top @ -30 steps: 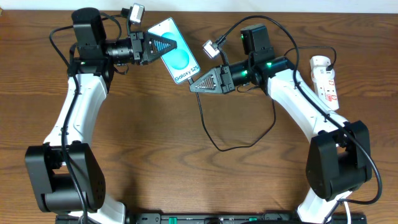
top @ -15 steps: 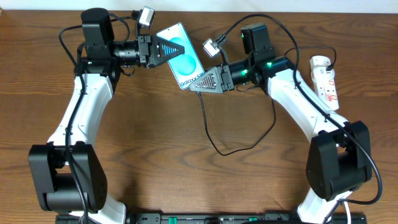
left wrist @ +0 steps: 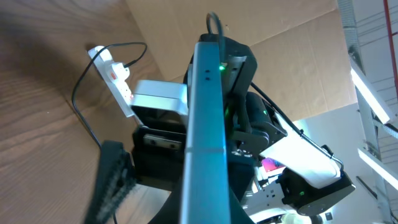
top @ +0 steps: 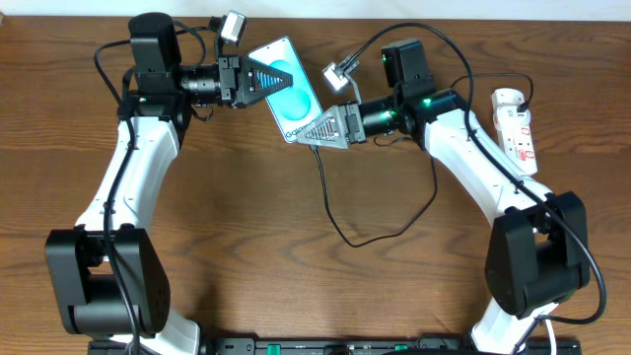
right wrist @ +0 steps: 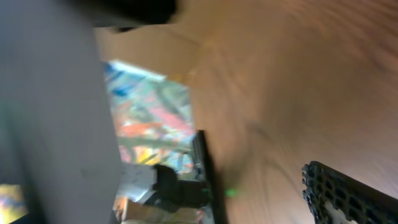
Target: Plug charger to phone and switch on socket
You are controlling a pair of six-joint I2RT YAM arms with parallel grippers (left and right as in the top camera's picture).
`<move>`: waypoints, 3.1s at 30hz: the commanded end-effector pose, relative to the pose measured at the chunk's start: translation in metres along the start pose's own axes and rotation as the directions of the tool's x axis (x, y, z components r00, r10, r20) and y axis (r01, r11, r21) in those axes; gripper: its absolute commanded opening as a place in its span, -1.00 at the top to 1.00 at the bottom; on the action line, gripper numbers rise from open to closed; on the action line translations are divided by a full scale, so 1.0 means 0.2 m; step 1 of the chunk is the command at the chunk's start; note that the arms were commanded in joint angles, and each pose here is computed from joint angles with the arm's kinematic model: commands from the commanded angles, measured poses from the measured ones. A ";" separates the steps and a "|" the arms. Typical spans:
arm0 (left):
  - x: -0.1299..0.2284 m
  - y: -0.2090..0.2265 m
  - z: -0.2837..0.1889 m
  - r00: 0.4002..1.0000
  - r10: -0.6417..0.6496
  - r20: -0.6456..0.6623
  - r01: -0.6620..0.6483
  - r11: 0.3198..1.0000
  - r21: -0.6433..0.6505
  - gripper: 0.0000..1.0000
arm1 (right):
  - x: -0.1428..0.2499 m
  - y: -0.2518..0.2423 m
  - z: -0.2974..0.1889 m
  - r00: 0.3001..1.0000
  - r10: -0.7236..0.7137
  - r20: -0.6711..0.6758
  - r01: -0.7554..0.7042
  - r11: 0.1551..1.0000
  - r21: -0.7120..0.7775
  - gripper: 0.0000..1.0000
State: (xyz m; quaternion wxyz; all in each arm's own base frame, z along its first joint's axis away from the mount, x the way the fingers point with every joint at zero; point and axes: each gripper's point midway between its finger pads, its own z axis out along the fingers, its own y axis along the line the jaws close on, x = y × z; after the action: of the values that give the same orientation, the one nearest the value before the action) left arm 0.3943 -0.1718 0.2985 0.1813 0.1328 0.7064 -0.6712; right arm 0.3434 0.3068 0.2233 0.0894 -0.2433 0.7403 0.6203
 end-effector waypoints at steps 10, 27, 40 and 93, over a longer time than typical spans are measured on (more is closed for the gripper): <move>0.01 -0.06 -0.01 0.999 0.046 -0.017 -0.046 0.999 0.024 0.86 | 0.05 -0.24 -0.42 0.991 0.054 0.126 -0.118 0.797 0.592 -0.99; 0.01 -0.06 -0.01 0.999 0.049 -0.016 -0.048 0.999 0.024 0.85 | 0.17 0.07 -0.64 0.984 0.003 0.176 -0.130 0.687 0.715 -0.99; -0.09 0.02 -0.10 0.996 0.018 0.089 -0.012 0.998 -0.069 0.85 | 0.24 -0.40 -0.44 0.953 0.247 0.174 -0.289 0.572 0.768 -0.99; -0.16 0.05 -0.37 0.983 0.001 0.183 0.017 0.995 -0.093 0.86 | 0.28 -0.93 -0.04 0.870 0.487 0.082 -0.265 0.320 0.910 -0.77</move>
State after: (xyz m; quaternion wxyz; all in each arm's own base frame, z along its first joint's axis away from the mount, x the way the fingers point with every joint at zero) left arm 0.4285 -0.0943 0.2895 0.2422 0.0374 0.7256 -0.6430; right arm 0.3817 0.2599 0.0475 -0.0137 -0.0278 0.9944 0.1011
